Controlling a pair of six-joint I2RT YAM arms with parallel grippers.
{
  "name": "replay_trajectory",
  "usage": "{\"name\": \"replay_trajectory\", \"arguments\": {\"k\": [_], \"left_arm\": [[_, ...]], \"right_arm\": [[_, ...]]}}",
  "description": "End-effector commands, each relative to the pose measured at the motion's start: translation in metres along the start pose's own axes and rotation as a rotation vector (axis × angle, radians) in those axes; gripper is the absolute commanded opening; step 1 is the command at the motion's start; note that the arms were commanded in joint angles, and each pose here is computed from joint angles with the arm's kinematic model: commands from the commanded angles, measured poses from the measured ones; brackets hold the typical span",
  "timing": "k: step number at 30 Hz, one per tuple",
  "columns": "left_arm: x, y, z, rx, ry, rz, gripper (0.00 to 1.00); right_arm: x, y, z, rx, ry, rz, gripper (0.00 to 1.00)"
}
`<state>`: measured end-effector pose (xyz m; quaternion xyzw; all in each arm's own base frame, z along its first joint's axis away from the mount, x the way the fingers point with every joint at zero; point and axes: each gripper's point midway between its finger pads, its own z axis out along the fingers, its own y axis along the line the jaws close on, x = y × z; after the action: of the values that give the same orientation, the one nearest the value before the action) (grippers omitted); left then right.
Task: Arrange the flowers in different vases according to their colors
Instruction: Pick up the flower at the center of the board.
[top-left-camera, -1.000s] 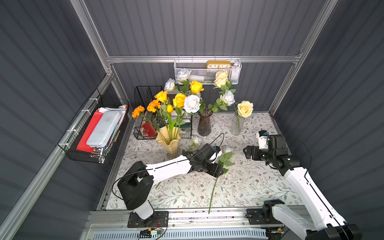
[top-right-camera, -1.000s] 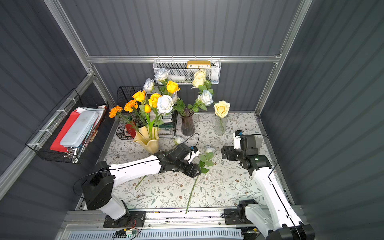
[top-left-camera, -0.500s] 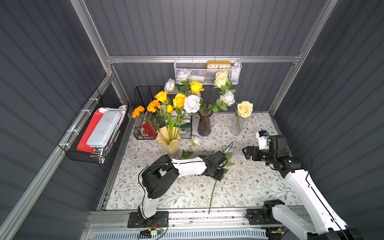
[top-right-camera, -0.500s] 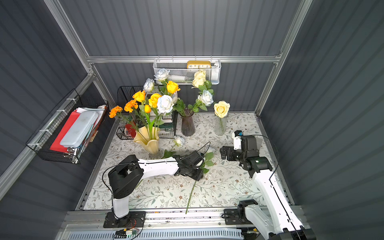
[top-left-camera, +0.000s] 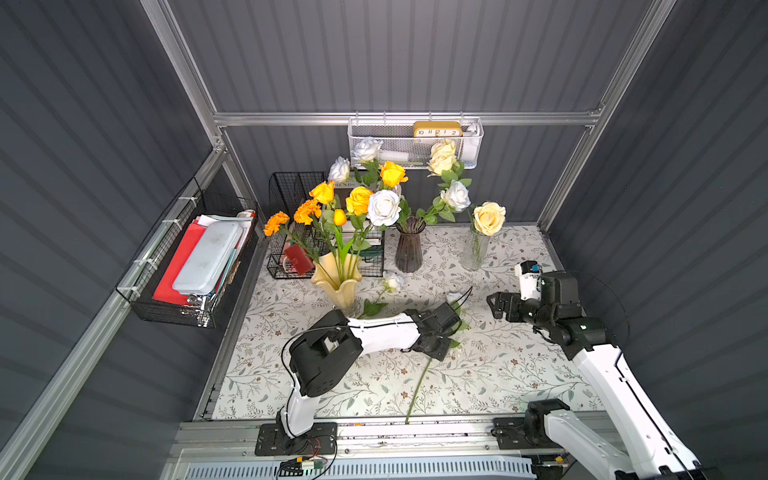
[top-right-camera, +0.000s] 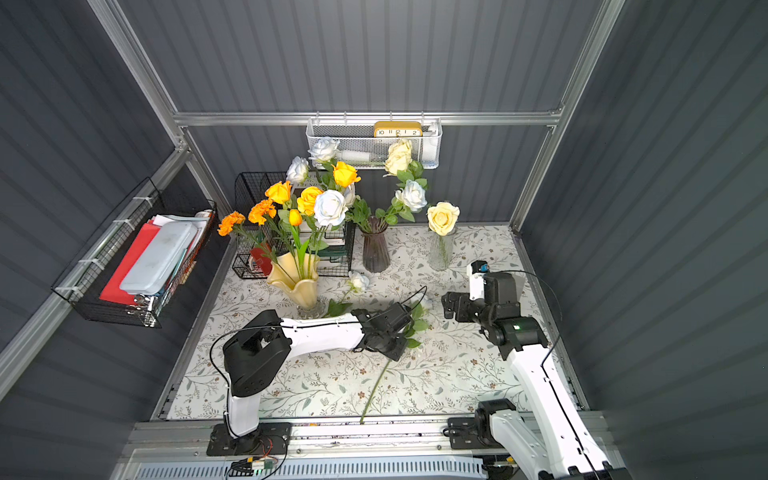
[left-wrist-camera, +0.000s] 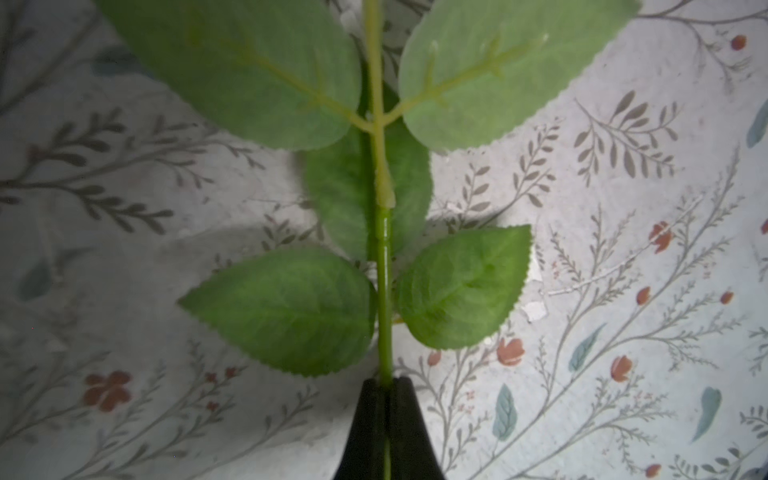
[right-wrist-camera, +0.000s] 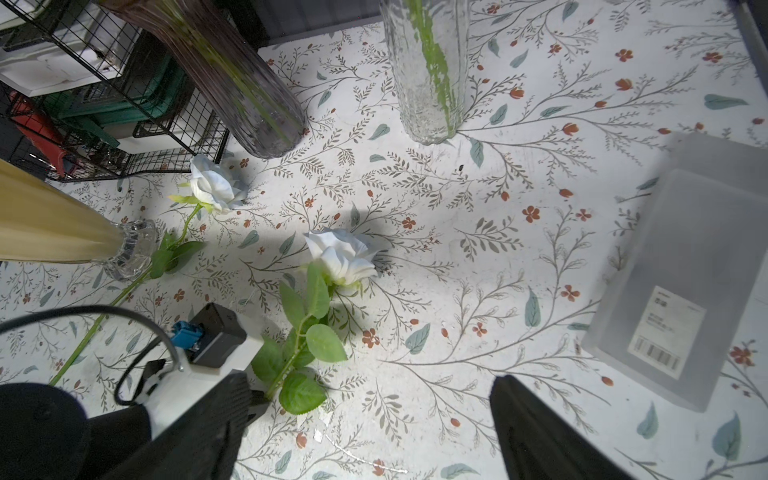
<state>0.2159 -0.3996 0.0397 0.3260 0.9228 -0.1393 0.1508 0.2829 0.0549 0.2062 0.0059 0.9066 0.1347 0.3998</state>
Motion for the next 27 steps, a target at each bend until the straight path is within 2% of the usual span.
{"name": "replay_trajectory", "arguments": {"k": [1, 4, 9, 12, 14, 15, 17, 20, 23, 27], "left_arm": [[-0.067, -0.007, -0.09, -0.035, -0.223, 0.062, 0.0], [-0.107, -0.017, -0.156, -0.022, -0.398, 0.106, 0.0], [-0.149, -0.01, -0.249, -0.069, -0.637, 0.127, 0.0], [-0.159, -0.016, -0.306, -0.055, -0.765, 0.199, 0.0], [-0.169, -0.025, -0.358, -0.032, -0.933, 0.28, 0.0], [-0.169, -0.035, -0.38, 0.02, -0.996, 0.311, 0.0], [-0.176, -0.039, -0.421, 0.012, -1.138, 0.355, 0.0], [-0.195, -0.019, -0.444, -0.106, -1.239, 0.352, 0.0], [-0.221, 0.018, -0.463, -0.196, -1.37, 0.344, 0.0], [-0.246, 0.048, -0.469, -0.354, -1.541, 0.385, 0.0]], "right_arm": [[-0.002, -0.008, -0.006, 0.045, -0.031, 0.002, 0.95], [-0.005, -0.01, -0.011, 0.058, -0.055, -0.001, 0.95], [-0.007, -0.009, -0.015, 0.057, -0.076, -0.008, 0.96], [-0.007, -0.009, -0.011, 0.056, -0.068, -0.007, 0.97], [-0.006, -0.009, -0.007, 0.05, -0.059, -0.005, 0.97], [-0.005, -0.009, -0.006, 0.047, -0.054, -0.004, 0.97], [-0.004, -0.009, -0.003, 0.045, -0.044, -0.004, 0.97], [-0.005, -0.008, -0.002, 0.041, -0.043, -0.01, 0.97], [-0.007, -0.007, -0.003, 0.036, -0.048, -0.018, 0.97], [-0.008, -0.005, -0.003, 0.028, -0.054, -0.016, 0.97]]}}
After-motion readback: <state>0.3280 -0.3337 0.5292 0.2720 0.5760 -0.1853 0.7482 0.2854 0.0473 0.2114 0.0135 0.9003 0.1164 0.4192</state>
